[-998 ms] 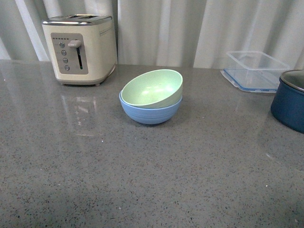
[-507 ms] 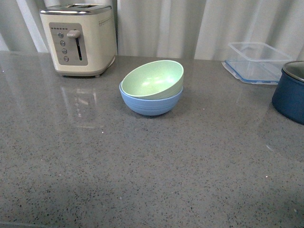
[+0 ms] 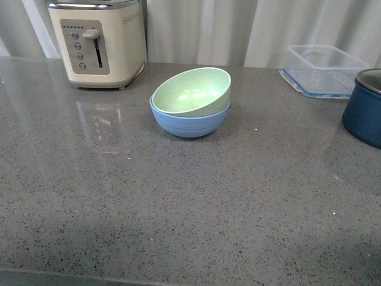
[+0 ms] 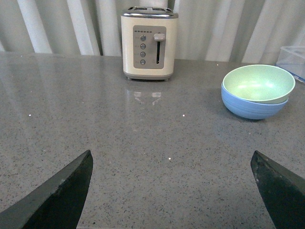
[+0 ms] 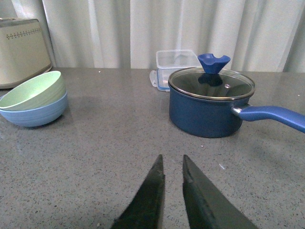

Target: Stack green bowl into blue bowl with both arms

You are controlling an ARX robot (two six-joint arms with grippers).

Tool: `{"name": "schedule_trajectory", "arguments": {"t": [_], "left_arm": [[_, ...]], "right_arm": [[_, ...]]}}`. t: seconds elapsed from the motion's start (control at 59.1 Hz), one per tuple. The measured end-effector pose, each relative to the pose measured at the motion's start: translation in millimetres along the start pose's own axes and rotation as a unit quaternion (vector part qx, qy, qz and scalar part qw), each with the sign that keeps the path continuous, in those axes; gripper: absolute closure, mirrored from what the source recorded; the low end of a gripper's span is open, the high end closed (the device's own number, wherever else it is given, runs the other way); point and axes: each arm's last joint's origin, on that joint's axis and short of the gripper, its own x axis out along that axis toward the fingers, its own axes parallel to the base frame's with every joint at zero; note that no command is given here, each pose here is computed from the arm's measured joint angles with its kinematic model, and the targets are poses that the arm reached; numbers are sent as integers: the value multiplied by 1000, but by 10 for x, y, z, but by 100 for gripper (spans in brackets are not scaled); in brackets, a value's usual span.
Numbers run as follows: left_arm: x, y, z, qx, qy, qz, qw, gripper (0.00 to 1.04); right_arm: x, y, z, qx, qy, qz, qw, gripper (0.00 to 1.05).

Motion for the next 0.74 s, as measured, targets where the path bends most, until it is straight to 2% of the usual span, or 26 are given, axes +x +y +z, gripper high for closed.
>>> {"name": "schedule_trajectory", "arguments": {"t": [0.44,0.744], "left_arm": [[0,0,0,0,0,0,1000,7],[0,0,0,0,0,0,1000,7]], "right_arm": [[0,0,0,1,0,0,1000,8],[0,0,0,0,0,0,1000,10]]}}
